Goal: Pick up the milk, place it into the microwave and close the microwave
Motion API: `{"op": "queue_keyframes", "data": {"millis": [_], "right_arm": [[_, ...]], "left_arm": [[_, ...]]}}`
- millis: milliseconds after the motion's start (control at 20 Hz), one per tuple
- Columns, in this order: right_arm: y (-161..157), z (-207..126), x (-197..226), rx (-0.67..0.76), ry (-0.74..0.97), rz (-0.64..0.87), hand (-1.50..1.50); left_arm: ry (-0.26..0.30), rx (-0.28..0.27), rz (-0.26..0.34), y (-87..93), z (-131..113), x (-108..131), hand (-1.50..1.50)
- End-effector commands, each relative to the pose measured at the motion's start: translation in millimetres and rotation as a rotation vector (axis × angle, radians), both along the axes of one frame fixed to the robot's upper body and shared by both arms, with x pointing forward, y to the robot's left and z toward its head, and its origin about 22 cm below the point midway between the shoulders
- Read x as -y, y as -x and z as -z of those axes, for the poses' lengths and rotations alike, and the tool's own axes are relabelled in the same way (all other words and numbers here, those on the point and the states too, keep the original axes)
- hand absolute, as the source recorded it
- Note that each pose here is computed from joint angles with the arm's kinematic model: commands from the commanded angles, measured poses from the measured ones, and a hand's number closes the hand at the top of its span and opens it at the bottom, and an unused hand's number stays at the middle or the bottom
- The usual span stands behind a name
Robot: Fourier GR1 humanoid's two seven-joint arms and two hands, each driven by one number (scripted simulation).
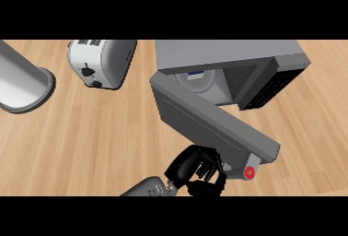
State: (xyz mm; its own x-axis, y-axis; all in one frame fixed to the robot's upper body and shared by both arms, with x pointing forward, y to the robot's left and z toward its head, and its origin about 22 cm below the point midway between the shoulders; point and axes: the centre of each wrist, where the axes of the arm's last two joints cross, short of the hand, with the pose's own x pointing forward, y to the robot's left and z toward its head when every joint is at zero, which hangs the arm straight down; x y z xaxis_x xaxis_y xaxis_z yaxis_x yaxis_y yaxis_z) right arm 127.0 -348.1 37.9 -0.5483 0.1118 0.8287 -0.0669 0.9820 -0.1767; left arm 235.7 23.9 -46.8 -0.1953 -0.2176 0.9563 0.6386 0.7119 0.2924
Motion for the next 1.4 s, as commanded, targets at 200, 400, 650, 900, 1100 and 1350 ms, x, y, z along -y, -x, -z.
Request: {"op": "queue_keyframes", "data": {"millis": [200, 400, 650, 900, 1100, 1350], "right_arm": [[-8.1, -23.9, -2.6, 0.036, 0.007, -0.089, -1.5], [-8.4, -31.6, -0.8, 0.008, 0.001, -0.128, -1.5], [-12.6, -44.4, 2.8, 0.01, 0.021, -0.157, -1.5], [-19.4, -55.9, 1.5, 0.029, 0.031, -0.179, -1.5], [-20.9, -63.0, 9.6, 0.018, 0.044, -0.165, -1.5], [-31.2, -74.1, 8.4, 0.043, 0.045, -0.172, -1.5]], "left_arm": [[0.232, 0.077, -0.148, -20.4, -35.9, 12.8, 1.5], [0.294, 0.074, -0.203, -31.3, -45.4, 14.7, 1.5], [0.321, 0.04, -0.252, -51.1, -54.3, 14.6, 1.5], [0.322, 0.048, -0.308, -73.5, -64.7, 14.8, 1.5], [0.35, 0.048, -0.329, -90.1, -75.4, 14.6, 1.5], [0.42, 0.059, -0.341, -105.7, -92.8, 16.4, 1.5]]}}
